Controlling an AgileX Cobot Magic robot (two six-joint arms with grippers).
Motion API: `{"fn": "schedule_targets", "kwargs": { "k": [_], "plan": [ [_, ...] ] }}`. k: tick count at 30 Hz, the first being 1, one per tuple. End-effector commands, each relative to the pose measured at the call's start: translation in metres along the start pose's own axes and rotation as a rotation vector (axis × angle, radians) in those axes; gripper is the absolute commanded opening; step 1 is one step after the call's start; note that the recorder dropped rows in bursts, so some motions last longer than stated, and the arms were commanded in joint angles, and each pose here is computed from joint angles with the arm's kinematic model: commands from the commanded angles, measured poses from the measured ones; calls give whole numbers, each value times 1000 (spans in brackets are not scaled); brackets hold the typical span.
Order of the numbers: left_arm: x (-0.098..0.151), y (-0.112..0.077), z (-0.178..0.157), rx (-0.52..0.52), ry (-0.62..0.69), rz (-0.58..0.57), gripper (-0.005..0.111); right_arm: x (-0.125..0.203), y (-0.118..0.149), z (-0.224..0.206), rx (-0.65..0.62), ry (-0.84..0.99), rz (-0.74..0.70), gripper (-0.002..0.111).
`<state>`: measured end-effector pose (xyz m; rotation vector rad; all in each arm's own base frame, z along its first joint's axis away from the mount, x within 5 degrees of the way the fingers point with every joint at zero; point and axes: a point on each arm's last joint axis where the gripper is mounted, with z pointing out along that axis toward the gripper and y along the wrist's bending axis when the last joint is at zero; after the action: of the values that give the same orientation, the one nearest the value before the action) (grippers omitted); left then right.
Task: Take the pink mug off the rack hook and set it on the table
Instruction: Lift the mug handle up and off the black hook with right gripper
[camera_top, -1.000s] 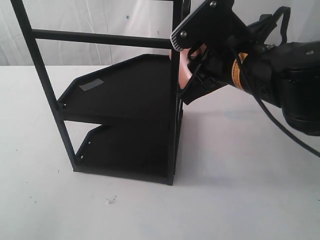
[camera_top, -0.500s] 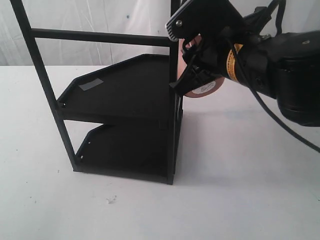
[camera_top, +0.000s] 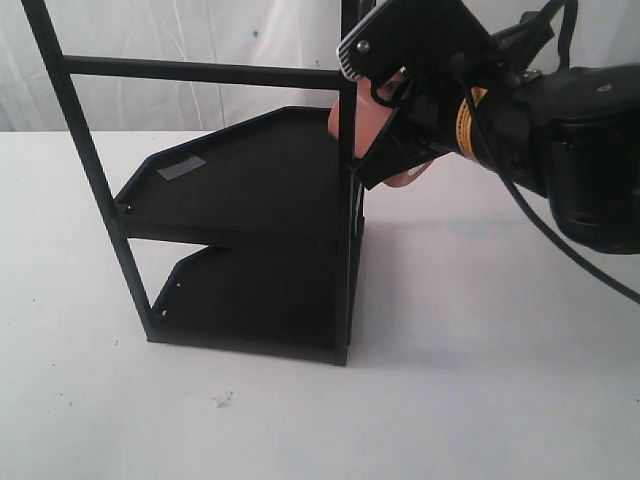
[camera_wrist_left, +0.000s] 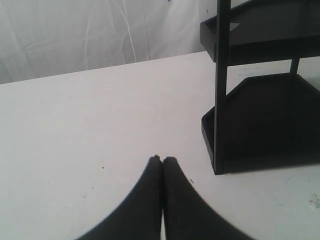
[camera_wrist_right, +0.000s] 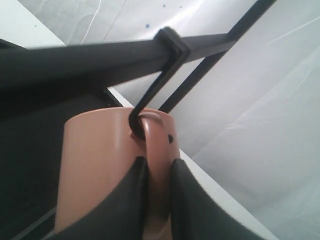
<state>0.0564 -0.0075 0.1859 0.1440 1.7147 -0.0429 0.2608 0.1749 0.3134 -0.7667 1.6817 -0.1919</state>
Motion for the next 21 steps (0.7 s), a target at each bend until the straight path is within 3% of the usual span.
{"fn": "schedule_targets", "kwargs": {
  "k": [1, 21],
  "plan": [
    [1, 0, 0, -2, 2, -6, 0, 1, 0, 2, -12, 0, 4, 0],
    [1, 0, 0, -2, 2, -6, 0, -9, -15, -2, 91, -15, 55, 0]
  ]
}}
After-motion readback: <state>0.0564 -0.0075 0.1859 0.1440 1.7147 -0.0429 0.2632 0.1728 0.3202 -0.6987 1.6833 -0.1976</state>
